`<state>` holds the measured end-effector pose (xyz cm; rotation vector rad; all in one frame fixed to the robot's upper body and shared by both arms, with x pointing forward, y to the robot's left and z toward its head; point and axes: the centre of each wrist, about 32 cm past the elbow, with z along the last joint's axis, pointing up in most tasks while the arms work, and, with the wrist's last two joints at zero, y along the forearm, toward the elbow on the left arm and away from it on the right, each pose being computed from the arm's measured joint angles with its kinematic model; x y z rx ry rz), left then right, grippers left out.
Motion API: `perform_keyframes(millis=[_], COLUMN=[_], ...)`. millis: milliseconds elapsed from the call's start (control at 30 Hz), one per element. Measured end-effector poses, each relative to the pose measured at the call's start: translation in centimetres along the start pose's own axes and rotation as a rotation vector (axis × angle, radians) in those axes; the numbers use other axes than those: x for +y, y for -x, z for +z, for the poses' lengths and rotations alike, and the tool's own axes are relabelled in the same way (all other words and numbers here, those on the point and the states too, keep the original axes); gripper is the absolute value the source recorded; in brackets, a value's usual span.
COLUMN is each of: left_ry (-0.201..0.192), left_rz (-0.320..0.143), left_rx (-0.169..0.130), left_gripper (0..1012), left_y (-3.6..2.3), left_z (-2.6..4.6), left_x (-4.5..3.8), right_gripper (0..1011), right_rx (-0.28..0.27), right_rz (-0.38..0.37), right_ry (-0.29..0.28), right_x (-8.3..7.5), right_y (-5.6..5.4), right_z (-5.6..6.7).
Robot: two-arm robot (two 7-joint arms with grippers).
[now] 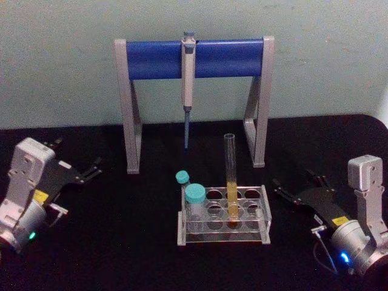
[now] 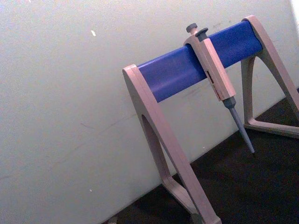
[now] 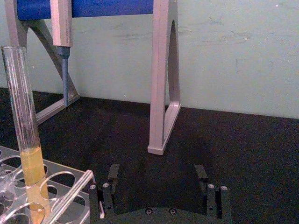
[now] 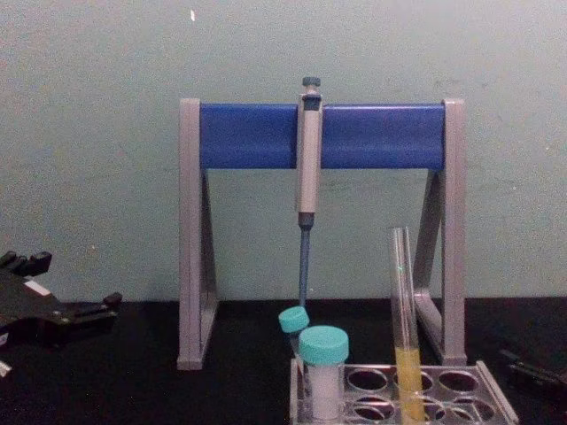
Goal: Pick up the test tube from the test tube rack, shake it, then place it back into the test tube rack.
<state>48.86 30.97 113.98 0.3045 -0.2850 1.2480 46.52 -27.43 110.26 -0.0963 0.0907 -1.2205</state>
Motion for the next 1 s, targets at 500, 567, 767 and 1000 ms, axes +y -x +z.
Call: perform_keyframes(millis=[500, 567, 767, 1000], left_ry=[0.000, 0.000, 0.000, 0.000], left_rz=[0.000, 0.000, 0.000, 0.000], left_rx=[0.000, 0.000, 0.000, 0.000], left_gripper=[1010, 1010, 1010, 1009], left_y=[0.00, 0.00, 0.00, 0.00], left_z=[0.00, 0.00, 0.00, 0.00], left_x=[0.00, 0.00, 0.00, 0.00], right_gripper=[1000, 1000, 1000, 1000], right_rx=[0.001, 0.001, 0.001, 0.001], right_rz=[0.000, 0.000, 0.000, 0.000], right_ry=[-0.001, -0.001, 0.000, 0.000], right_x=[0.00, 0.00, 0.00, 0.00], right_y=[0.00, 0.00, 0.00, 0.00], right_z=[0.01, 0.01, 0.01, 0.01])
